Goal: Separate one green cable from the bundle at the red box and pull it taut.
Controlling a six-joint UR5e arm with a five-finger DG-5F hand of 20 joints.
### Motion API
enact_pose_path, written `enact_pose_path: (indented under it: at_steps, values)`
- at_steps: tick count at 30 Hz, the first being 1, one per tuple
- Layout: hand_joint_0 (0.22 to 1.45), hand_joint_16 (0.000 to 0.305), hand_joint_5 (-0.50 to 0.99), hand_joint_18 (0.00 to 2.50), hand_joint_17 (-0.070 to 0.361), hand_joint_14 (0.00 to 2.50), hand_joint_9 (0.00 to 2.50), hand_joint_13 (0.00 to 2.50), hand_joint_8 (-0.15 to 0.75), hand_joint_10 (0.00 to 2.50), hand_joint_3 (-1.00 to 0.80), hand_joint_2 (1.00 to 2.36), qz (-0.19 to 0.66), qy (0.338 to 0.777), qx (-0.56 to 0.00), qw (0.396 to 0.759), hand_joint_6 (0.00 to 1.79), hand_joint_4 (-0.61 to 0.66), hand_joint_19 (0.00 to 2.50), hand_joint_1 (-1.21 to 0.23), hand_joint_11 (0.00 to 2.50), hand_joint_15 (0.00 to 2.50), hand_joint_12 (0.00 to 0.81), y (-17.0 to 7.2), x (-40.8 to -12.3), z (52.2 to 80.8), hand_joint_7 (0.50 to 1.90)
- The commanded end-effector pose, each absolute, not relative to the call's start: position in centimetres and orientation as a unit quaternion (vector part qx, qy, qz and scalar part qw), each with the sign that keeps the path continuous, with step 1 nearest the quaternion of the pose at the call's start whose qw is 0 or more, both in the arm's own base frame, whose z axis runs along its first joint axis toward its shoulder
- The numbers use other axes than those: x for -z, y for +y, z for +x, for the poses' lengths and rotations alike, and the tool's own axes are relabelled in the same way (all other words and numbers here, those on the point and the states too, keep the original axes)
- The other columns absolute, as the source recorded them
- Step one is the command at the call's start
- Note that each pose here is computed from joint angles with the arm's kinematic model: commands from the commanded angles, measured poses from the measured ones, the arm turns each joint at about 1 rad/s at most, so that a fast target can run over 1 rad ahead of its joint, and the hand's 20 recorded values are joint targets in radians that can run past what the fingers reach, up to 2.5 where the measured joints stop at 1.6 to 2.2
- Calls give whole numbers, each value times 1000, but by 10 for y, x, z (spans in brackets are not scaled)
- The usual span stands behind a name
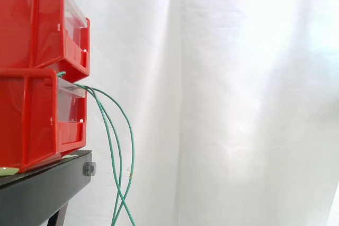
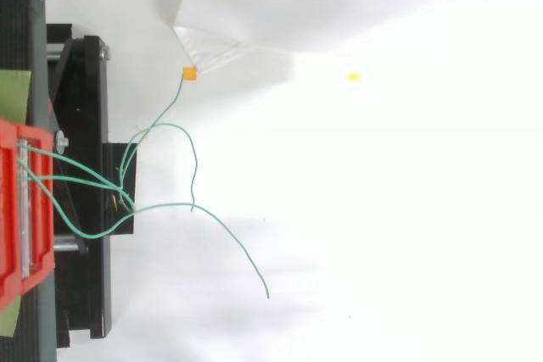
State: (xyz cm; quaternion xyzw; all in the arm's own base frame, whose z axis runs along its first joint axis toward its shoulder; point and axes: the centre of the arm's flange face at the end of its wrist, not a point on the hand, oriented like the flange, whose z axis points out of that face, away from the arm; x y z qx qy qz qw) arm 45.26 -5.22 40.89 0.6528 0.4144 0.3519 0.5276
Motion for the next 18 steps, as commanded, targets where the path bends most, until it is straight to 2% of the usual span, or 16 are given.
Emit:
enact_pose_path:
  at_steps: [1,7,11,13,18]
  values:
    - [472,35,-145,430,78,16,1143,1082,362,22,-500,1000,653,414,-352,528,502,221,804,-717,730,696,522,-52,-409,453,767]
    - [473,35,-147,433,79,17,1138,1090,359,19,-500,1000,653,415,-352,528,503,219,802,-718,731,691,523,-52,-409,452,772]
    - [477,40,-144,529,90,19,1054,758,291,20,-500,1000,653,415,-351,527,503,229,823,-719,719,615,329,-52,-408,453,803]
    - [479,41,-143,538,91,21,990,684,266,17,-500,1000,653,415,-352,528,503,223,826,-721,723,610,294,-52,-409,452,808]
    - [489,41,-150,538,92,22,926,628,255,18,-500,1000,653,415,-352,528,503,219,845,-725,752,626,273,-52,-409,453,806]
